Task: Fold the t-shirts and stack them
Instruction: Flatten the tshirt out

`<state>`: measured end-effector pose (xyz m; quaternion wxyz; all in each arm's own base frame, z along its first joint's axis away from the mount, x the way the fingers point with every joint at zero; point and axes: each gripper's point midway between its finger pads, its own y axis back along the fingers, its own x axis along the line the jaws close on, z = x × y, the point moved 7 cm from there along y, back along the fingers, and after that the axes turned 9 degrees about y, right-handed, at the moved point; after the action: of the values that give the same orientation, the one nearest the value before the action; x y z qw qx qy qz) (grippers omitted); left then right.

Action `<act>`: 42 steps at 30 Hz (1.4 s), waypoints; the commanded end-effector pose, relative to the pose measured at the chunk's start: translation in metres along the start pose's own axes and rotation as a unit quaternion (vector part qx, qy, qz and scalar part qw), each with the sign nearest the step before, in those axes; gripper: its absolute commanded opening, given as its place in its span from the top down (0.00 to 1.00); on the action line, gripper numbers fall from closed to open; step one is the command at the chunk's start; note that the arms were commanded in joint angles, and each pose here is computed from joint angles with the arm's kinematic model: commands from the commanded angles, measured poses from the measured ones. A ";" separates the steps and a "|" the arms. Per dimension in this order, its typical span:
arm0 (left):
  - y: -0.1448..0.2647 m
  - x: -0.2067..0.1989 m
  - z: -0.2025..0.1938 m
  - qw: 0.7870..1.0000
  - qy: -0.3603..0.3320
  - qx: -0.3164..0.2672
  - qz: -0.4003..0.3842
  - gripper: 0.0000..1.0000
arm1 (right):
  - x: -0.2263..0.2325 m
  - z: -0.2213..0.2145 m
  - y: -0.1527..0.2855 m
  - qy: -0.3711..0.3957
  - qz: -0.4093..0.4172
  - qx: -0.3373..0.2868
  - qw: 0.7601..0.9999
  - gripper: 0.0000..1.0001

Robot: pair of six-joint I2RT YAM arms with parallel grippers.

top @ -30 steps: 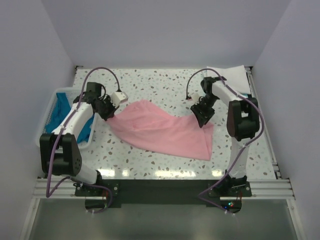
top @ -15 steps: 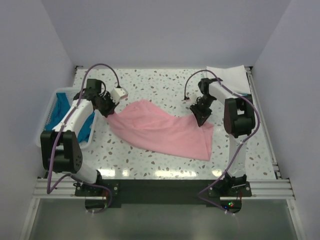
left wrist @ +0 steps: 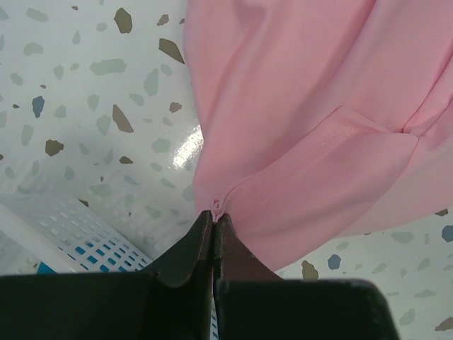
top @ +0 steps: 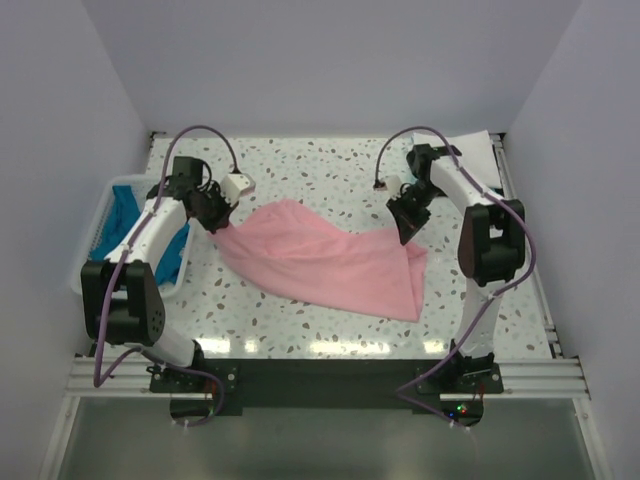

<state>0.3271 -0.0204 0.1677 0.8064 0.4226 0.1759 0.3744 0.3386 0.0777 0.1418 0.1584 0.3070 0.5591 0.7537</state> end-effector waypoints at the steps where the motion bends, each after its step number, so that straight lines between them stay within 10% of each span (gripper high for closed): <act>1: 0.012 0.011 0.022 0.999 0.002 -0.042 0.020 1.00 | 0.004 0.000 0.017 -0.004 0.007 -0.033 0.999 1.00; 20: 0.161 0.060 0.134 0.933 0.037 -0.328 0.146 1.00 | 0.038 0.014 0.239 0.012 -0.221 -0.327 0.919 1.00; 30: 0.294 -0.007 0.147 0.813 -0.070 -0.516 0.260 1.00 | 0.125 -0.022 0.329 0.039 -0.351 -0.458 0.816 1.00; 42: 0.410 -0.085 0.101 0.683 -0.108 -0.596 0.407 1.00 | 0.240 -0.099 0.403 0.050 -0.486 -0.566 0.664 1.00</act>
<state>0.1624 -0.0041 0.5401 0.7258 -0.0569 -0.3298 0.6010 0.1508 0.0208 0.5440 0.5734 -0.1620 0.1429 0.7903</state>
